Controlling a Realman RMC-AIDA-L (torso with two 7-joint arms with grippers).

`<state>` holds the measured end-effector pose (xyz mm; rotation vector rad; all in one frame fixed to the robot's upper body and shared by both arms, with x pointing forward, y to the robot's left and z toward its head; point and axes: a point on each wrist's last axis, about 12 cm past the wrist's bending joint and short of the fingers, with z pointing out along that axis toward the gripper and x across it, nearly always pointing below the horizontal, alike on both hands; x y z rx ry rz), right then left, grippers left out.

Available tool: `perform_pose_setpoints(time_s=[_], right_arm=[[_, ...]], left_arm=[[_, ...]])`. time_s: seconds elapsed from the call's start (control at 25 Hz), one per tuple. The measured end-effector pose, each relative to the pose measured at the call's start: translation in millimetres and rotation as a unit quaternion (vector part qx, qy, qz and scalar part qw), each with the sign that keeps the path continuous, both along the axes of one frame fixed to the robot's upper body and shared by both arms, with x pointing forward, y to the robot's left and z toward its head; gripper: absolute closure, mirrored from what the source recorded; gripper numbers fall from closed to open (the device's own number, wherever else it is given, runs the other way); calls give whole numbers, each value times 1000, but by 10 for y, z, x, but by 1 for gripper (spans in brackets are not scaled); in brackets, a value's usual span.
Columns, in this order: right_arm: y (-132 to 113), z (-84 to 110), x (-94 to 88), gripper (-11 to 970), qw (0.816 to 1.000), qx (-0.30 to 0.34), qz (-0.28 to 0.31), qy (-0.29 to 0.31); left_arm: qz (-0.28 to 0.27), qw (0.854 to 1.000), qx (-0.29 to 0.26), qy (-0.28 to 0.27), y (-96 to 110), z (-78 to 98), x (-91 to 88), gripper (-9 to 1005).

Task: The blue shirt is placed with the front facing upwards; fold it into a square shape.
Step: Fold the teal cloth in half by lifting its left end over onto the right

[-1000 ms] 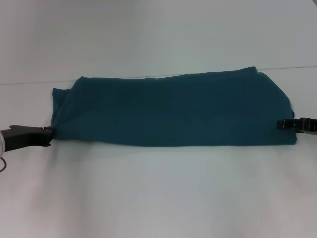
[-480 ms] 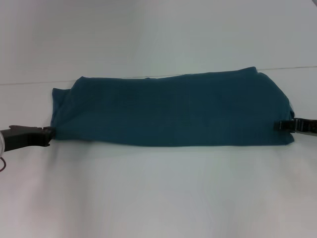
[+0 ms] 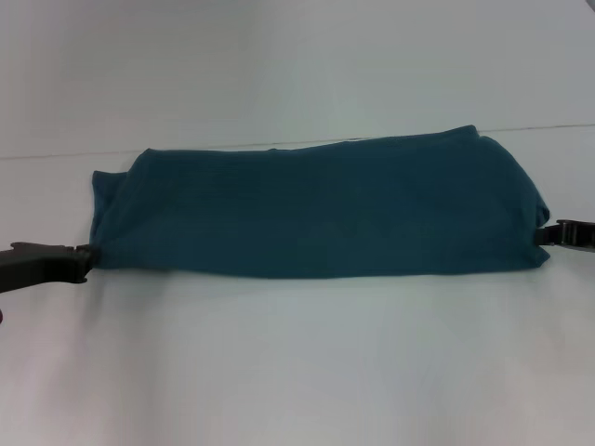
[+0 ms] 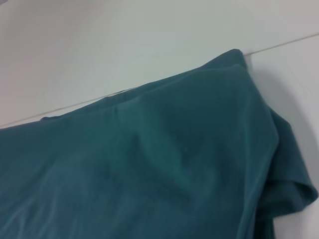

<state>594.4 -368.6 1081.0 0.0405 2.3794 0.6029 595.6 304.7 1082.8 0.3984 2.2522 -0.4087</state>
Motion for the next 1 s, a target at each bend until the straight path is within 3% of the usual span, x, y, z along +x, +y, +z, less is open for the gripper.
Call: perform_pose_setpoints(time_s=[0.04, 0.52, 0.72, 1.0], right_arm=[[-13, 15, -16, 893, 1000, 0, 4, -2], [-181, 52, -322, 952, 1000, 9, 18, -2], [-248, 54, -300, 911, 1000, 6, -9, -13], [-137, 15, -162, 853, 1000, -7, -15, -17]], left_arm=[[-3, 1000, -2, 0, 5, 11, -12, 981], [-31, 999, -30, 26, 95, 59, -248, 982], [-30, 999, -31, 30, 100, 46, -261, 982], [-34, 999, -29, 27, 64, 56, -229, 981]])
